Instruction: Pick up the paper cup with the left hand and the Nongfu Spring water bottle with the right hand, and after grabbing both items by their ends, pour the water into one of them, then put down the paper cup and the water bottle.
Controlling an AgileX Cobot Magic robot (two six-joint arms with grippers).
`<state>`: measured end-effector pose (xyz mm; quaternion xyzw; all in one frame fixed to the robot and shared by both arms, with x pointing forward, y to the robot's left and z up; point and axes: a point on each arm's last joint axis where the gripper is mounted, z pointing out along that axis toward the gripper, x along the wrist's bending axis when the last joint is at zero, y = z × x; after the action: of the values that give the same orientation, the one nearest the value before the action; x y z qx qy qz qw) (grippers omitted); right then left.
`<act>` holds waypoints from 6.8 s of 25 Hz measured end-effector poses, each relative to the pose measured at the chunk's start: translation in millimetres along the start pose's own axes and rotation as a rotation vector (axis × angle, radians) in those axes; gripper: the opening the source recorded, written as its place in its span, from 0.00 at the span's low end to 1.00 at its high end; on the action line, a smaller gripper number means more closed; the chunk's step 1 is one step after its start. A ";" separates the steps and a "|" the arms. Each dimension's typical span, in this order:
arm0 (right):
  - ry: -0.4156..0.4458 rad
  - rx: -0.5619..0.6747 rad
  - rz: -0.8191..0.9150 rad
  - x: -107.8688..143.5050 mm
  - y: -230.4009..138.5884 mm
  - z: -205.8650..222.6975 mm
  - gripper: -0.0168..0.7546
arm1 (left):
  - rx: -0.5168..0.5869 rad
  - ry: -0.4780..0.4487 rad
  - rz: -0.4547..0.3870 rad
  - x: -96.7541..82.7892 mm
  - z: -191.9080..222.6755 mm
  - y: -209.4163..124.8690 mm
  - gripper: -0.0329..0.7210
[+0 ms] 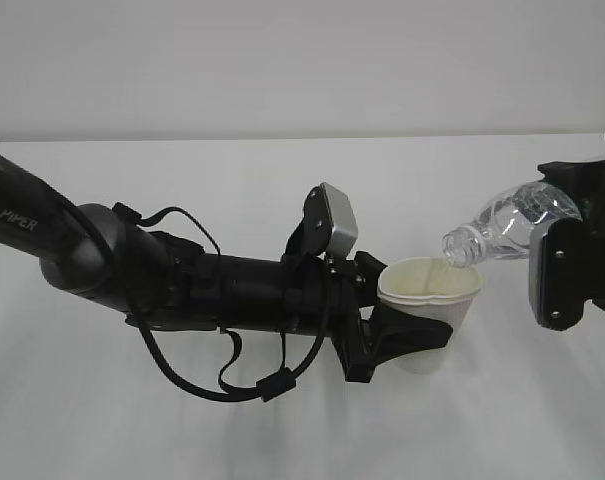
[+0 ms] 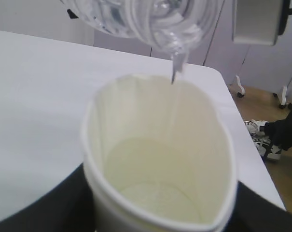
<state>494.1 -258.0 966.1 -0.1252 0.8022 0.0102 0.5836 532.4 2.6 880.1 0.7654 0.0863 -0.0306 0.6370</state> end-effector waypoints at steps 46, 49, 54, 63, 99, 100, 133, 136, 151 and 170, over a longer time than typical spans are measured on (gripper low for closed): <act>-0.001 -0.009 -0.018 -0.1 0.8 0.0 0.54 | 0.012 -0.010 0.009 -0.9 0.0 -1.1 0.60; -0.002 -0.009 -0.018 -0.2 0.8 0.0 0.54 | 0.012 -0.010 0.009 -0.9 0.0 -1.1 0.60; -0.005 -0.009 -0.018 -0.4 0.8 0.0 0.54 | 0.012 -0.010 0.009 -0.9 0.0 -1.1 0.60; -0.005 -0.009 -0.018 -0.5 0.8 0.0 0.54 | 0.012 -0.010 0.009 -0.9 0.0 -1.1 0.60; -0.010 -0.016 -0.031 -0.9 1.4 0.0 0.54 | 0.013 -0.012 0.010 -1.1 0.0 -1.2 0.60; -0.010 -0.017 -0.032 -0.9 1.5 0.0 0.54 | 0.013 -0.012 0.010 -1.1 0.0 -1.2 0.60; -0.011 -0.019 -0.036 -0.9 1.8 -0.1 0.54 | 0.016 -0.015 0.012 -1.4 0.0 -1.4 0.59; -0.011 -0.019 -0.036 -0.9 1.8 -0.1 0.54 | 0.016 -0.015 0.012 -1.4 0.0 -1.4 0.59; -0.012 -0.021 -0.038 -1.1 1.9 0.0 0.54 | 0.016 -0.015 0.012 -1.4 0.0 -1.4 0.59; -0.014 -0.024 -0.042 -1.3 2.1 0.0 0.54 | 0.018 -0.014 0.012 -1.3 0.0 -1.6 0.59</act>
<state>494.0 -255.6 967.0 -0.1489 0.7952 0.0082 0.5877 530.9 2.7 878.7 0.7713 0.0769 -0.0327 0.6309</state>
